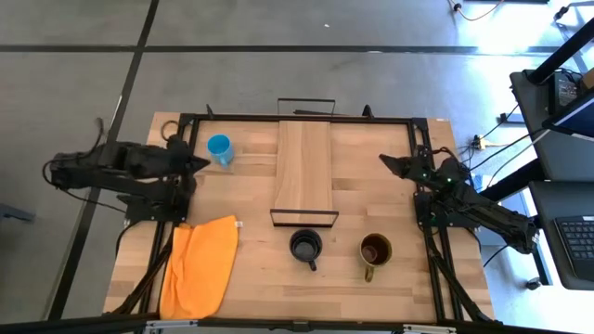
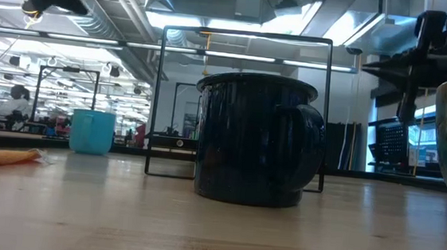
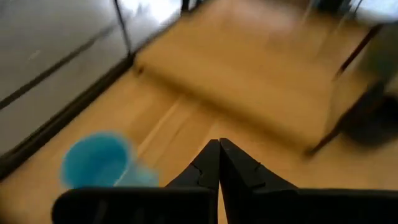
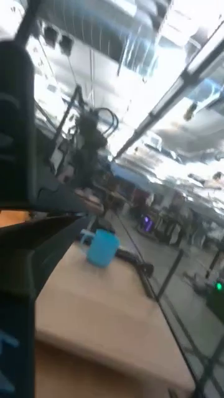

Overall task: Stack small to large cups/mugs on shelf
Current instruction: Put the blue mug on the shelf

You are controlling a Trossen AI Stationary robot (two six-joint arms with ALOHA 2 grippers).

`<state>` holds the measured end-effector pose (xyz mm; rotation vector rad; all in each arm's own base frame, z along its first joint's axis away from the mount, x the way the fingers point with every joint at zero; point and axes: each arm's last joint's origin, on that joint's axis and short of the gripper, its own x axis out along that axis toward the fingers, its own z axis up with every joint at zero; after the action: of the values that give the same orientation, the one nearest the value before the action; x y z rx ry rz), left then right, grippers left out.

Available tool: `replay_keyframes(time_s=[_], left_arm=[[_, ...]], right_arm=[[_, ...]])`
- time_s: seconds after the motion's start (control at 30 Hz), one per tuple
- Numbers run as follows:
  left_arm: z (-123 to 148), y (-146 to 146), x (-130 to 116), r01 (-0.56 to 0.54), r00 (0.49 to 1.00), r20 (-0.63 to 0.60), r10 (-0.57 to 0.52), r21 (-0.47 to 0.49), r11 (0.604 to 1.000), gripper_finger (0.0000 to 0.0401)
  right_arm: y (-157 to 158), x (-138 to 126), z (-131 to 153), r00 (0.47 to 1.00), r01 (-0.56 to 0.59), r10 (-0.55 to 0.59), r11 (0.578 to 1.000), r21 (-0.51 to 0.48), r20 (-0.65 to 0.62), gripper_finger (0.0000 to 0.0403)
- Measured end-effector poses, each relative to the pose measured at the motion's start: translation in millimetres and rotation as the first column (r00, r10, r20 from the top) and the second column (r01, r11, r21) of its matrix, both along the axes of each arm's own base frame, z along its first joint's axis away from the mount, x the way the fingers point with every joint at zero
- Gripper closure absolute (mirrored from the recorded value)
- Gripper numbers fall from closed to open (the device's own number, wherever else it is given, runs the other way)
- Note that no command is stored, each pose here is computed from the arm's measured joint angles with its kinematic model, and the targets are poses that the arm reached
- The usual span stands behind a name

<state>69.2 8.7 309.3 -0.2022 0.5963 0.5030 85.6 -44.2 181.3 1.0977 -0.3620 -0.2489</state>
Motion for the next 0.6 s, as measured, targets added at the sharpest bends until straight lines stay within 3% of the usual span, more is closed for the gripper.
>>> replay_keyframes(time_s=[0.13, 0.27, 0.43, 0.6], left_arm=[[1, 2, 24, 0.055, 0.962, -0.272, -0.01, 0.16, 0.985, 0.0398], [-10, 10, 45, 0.107, 0.869, -0.493, 0.046, 0.279, 0.954, 0.0397], [-22, 23, 52, 0.163, 0.739, -0.673, 0.017, 0.204, 0.965, 0.0397], [-23, 34, 52, 0.241, 0.694, -0.717, -0.066, 0.145, 0.96, 0.0396]], right_arm=[[1, -2, 10, 0.996, 0.006, 0.0, 0.998, -0.069, 0.09, 0.0379], [5, -8, 29, 0.965, 0.006, 0.041, 0.984, -0.179, 0.26, 0.0379], [12, -20, 48, 0.893, 0.061, 0.089, 0.948, -0.314, 0.441, 0.0379], [16, -25, 55, 0.858, 0.075, 0.129, 0.926, -0.369, 0.497, 0.0379]])
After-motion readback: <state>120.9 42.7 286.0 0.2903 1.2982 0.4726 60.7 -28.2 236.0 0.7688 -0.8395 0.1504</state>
